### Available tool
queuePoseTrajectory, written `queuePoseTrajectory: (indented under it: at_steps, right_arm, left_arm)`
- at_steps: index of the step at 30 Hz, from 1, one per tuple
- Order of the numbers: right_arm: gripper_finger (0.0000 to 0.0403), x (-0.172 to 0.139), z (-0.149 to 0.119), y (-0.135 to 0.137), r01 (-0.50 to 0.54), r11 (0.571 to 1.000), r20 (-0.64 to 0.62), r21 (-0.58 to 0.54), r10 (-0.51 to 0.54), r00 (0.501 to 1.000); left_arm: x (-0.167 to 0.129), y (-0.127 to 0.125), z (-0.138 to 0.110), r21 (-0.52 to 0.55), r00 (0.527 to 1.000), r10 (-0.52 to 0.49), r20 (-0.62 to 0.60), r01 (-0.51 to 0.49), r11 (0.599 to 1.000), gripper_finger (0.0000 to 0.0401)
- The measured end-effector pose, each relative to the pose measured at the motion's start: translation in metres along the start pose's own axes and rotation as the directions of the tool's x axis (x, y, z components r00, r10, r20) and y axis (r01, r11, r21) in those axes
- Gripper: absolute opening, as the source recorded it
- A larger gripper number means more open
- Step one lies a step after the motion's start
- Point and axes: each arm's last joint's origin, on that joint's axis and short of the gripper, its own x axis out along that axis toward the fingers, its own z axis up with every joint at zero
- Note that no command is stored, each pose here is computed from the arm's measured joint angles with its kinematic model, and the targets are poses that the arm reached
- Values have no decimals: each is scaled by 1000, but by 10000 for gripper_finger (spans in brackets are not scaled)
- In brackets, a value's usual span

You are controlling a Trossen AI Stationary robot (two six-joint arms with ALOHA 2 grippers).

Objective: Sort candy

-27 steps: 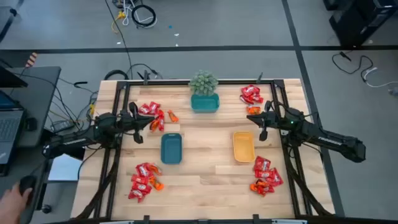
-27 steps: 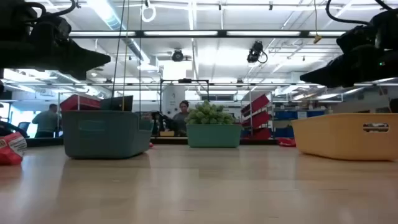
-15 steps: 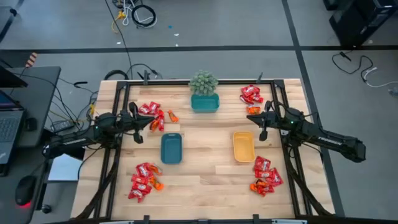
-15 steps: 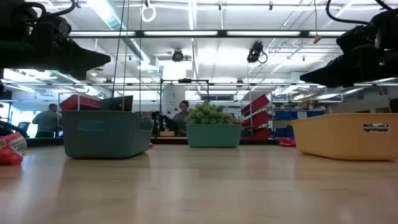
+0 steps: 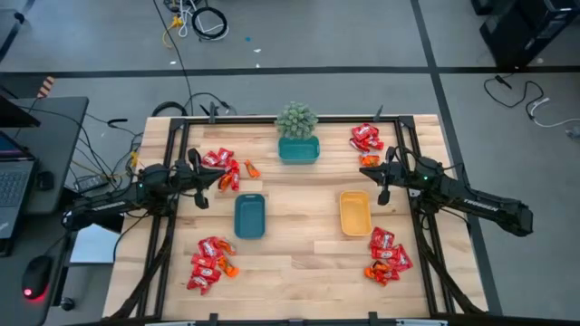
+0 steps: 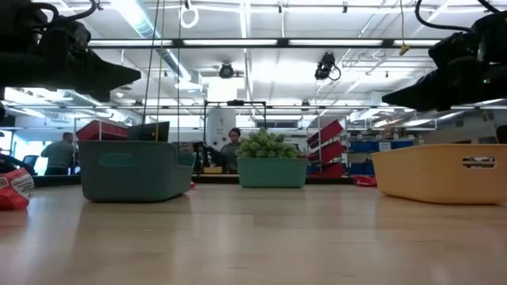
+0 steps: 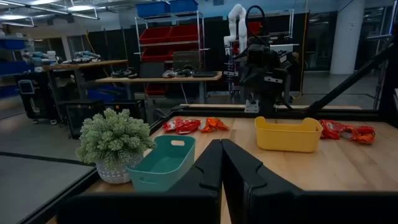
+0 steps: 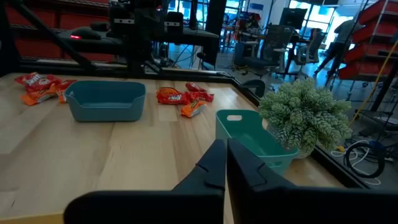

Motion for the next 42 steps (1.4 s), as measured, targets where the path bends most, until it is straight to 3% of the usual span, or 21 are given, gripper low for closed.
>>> queuePoseTrajectory:
  at_steps: [14, 25, 34, 42]
  right_arm:
    - [1, 0, 0, 0, 0, 1000, 0, 0, 0, 1000]
    - [1, 0, 0, 0, 0, 1000, 0, 0, 0, 1000]
    - [4, 0, 0, 0, 0, 1000, 0, 0, 0, 1000]
    - [1, 0, 0, 0, 0, 1000, 0, 0, 0, 1000]
  left_arm:
    - [0, 0, 0, 3, 1000, 0, 4, 0, 1000, 10]
    - [-5, 1, 30, -77, 950, 14, 313, 11, 997, 10]
    - [-4, 6, 27, -174, 947, 171, 271, -127, 977, 10]
    - [-2, 4, 21, -129, 969, 128, 213, -101, 986, 10]
